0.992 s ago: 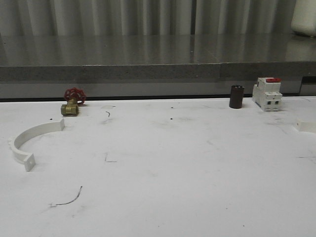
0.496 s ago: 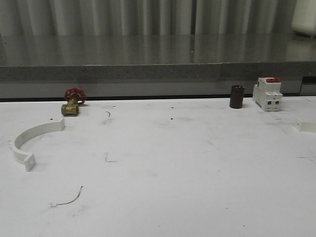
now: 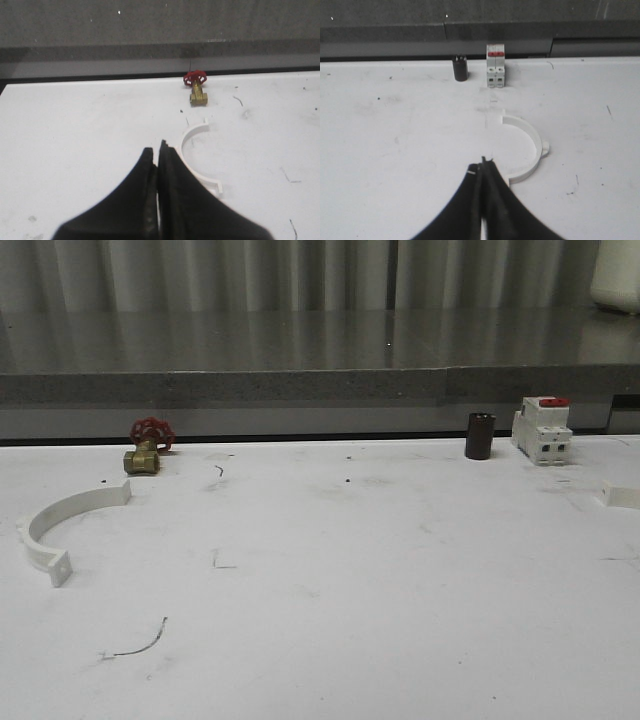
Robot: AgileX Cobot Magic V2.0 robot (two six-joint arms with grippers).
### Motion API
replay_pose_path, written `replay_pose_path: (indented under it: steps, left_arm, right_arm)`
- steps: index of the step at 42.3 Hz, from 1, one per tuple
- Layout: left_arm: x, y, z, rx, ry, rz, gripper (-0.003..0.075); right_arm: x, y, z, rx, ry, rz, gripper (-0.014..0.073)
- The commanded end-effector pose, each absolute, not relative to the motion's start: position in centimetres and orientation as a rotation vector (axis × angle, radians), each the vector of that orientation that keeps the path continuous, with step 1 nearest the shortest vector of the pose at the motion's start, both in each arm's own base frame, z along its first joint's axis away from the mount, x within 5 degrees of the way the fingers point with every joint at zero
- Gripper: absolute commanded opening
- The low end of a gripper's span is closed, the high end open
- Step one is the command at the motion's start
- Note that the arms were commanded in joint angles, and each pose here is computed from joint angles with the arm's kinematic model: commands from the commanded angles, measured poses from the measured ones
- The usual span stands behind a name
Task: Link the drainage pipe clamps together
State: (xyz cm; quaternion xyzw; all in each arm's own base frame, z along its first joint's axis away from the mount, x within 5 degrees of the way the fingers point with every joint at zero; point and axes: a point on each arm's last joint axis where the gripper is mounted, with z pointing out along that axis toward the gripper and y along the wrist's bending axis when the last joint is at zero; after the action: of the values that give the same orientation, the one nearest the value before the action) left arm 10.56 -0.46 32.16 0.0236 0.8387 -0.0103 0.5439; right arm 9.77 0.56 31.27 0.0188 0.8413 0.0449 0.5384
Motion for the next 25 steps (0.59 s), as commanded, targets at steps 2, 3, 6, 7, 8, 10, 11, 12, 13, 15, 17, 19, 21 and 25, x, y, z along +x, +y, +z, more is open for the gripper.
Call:
replay_pose_path:
  steps: [2, 3, 6, 7, 8, 10, 11, 12, 13, 15, 17, 19, 21, 25]
  left_arm:
    - [11.9, -0.5, 33.2, 0.047, 1.943, -0.028, -0.002]
    - [12.2, -0.5, 33.1, 0.047, 1.954, -0.028, -0.002]
    - [12.7, -0.5, 32.7, 0.048, 1.994, -0.028, -0.002]
    - [12.8, -0.5, 32.6, 0.048, 2.002, -0.028, -0.002]
    - [12.9, -0.5, 32.5, 0.048, 2.008, -0.028, -0.002]
    - [13.2, -0.5, 32.3, 0.048, 2.022, -0.028, -0.002]
    - [13.2, -0.5, 32.3, 0.048, 2.026, -0.028, -0.002]
    - [13.3, -0.5, 32.2, 0.048, 2.028, -0.028, -0.002]
    - [13.4, -0.5, 32.2, 0.048, 2.032, -0.028, -0.0016]
    - [13.4, -0.5, 32.1, 0.048, 2.036, -0.028, 0.001]
    - [13.6, -0.5, 32.0, 0.048, 2.043, -0.028, 0.0071]
    - [13.7, -0.5, 32.0, 0.048, 2.046, -0.028, 0.0158]
    - [13.7, -0.5, 32.0, 0.048, 2.046, -0.028, 0.0244]
    - [13.7, -0.5, 32.0, 0.047, 2.046, -0.031, 0.0421]
  right_arm:
    - [11.0, 0.5, 32.1, 0.05, 1.976, 0.099, -0.012]
    - [11.1, 0.5, 32.0, 0.05, 1.991, 0.099, -0.012]
    - [11.4, 0.5, 31.7, 0.051, 2.019, 0.098, -0.0118]
    - [11.5, 0.5, 31.7, 0.051, 2.023, 0.098, -0.0117]
    - [11.5, 0.5, 31.6, 0.051, 2.029, 0.097, -0.0114]
    - [11.6, 0.5, 31.5, 0.051, 2.036, 0.097, -0.0102]
    - [11.6, 0.5, 31.5, 0.051, 2.042, 0.097, -0.0081]
    - [11.6, 0.5, 31.5, 0.051, 2.044, 0.097, -0.0066]
    - [11.6, 0.5, 31.4, 0.051, 2.049, 0.097, -0.0029]
    - [11.6, 0.5, 31.4, 0.051, 2.056, 0.097, 0.0055]
    - [11.5, 0.5, 31.3, 0.051, 2.06, 0.096, 0.0161]
    - [11.5, 0.5, 31.3, 0.051, 2.062, 0.096, 0.027]
    - [11.5, 0.5, 31.3, 0.051, 2.062, 0.096, 0.0363]
    - [11.5, 0.5, 31.3, 0.051, 2.063, 0.096, 0.0456]
